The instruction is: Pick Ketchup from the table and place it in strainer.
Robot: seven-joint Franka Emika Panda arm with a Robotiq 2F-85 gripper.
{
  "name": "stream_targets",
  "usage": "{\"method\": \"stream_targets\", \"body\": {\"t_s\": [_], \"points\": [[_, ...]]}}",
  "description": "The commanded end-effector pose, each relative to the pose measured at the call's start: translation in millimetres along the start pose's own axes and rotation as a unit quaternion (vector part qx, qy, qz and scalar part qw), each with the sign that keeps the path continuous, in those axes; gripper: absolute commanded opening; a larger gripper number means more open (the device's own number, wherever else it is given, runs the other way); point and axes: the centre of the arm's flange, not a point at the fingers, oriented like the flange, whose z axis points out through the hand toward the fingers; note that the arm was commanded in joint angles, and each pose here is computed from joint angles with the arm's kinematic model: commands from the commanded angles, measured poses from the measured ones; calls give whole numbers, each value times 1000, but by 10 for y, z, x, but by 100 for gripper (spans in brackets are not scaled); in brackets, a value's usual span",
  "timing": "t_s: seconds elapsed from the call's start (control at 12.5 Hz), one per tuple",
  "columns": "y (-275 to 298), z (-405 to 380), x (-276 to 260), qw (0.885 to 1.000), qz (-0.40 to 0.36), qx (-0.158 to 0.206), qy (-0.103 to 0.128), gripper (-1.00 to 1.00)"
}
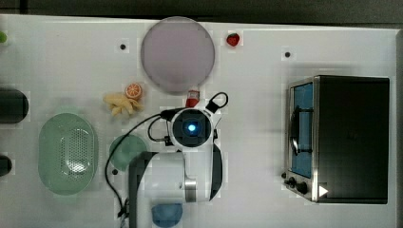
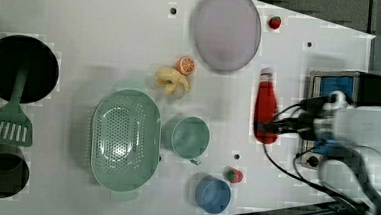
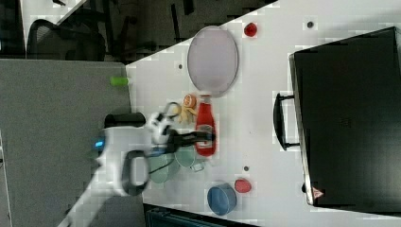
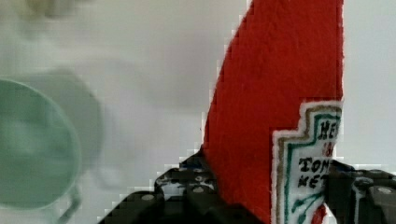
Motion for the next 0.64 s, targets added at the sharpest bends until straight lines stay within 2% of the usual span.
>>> {"method": "stream_targets", "body": {"t_s": [0.08, 0.24, 0.48, 0.64], "points": [[-603, -945, 13, 999, 2, -23, 30, 29], [-1070, -1170, -64, 999, 37, -18, 20, 29], [-1894, -1242, -113, 996, 83, 14, 21, 29], [-2425, -1171, -187, 996, 86, 18, 19, 29]]}}
